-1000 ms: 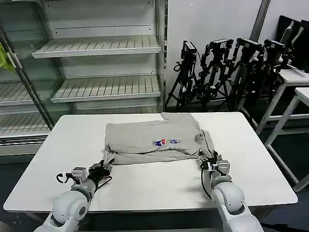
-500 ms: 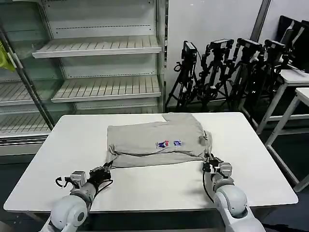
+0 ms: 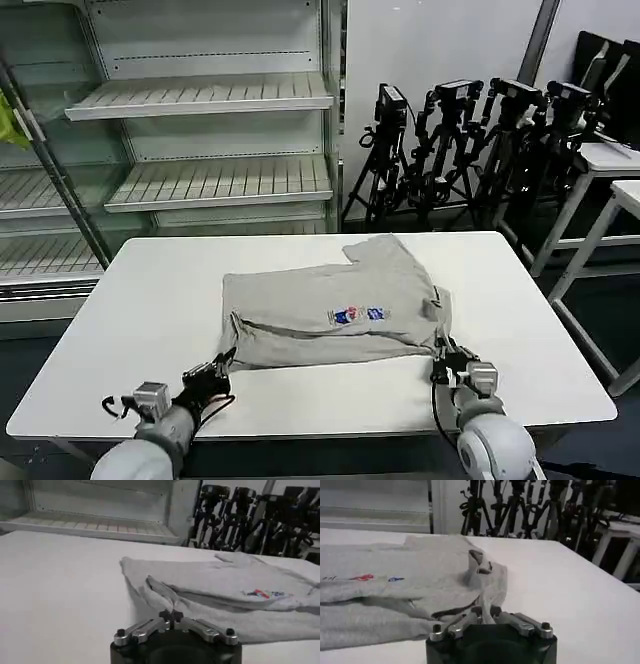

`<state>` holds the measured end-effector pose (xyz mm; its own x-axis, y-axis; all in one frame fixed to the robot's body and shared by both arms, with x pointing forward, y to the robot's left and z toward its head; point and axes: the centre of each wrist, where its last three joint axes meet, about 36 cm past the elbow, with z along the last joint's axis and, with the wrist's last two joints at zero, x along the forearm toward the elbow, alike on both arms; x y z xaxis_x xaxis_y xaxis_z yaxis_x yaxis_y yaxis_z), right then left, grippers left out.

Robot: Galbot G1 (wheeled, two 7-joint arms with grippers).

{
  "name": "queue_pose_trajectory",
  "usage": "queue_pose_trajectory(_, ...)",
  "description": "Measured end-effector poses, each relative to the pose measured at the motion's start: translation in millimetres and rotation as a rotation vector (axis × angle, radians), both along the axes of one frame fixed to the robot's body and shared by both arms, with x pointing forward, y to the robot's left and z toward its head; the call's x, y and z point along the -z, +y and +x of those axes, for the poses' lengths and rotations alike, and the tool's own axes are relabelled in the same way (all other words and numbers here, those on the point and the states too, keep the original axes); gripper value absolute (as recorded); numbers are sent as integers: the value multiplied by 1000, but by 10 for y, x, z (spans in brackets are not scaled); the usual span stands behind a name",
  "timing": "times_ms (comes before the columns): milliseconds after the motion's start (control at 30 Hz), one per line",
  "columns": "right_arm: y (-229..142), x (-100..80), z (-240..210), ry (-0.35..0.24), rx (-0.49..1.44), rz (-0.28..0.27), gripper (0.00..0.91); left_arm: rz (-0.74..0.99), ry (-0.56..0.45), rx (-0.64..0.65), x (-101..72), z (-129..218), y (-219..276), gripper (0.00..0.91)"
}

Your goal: Fold and organize the clothes.

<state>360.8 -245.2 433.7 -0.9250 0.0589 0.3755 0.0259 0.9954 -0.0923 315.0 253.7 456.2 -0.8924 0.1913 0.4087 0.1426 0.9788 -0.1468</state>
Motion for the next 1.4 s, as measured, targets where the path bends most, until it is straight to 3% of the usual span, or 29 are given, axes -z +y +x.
queue_pose_trajectory(300,-85,-144,-522,14,4,-39,0,62,19,5,-11,-441,6,50)
queue_pose_trajectory(333,-89,-156,-559,18,4,-43,292,71,23,7,-9,-472,9,50)
queue_pose_trajectory(367,-91,-168,-598,23,2,-48,695,81,26,9,-7,-492,16,50)
queue_pose_trajectory(400,-91,-175,-633,29,0,-52,907,90,28,11,-4,-509,23,50)
queue_pose_trajectory(433,-88,-181,-665,34,-1,-54,907,96,32,14,0,-530,28,131)
queue_pose_trajectory(467,-88,-196,-695,37,-1,-56,907,102,34,13,3,-541,34,685)
queue_pose_trajectory(500,-90,-214,-717,35,1,-57,907,107,34,13,-2,-550,40,907)
queue_pose_trajectory(1033,-218,-556,-724,-94,32,-72,907,145,-29,3,-322,-494,136,907)
queue_pose_trajectory(1400,-247,-575,16,-150,31,-41,907,98,-71,-8,-384,46,232,907)
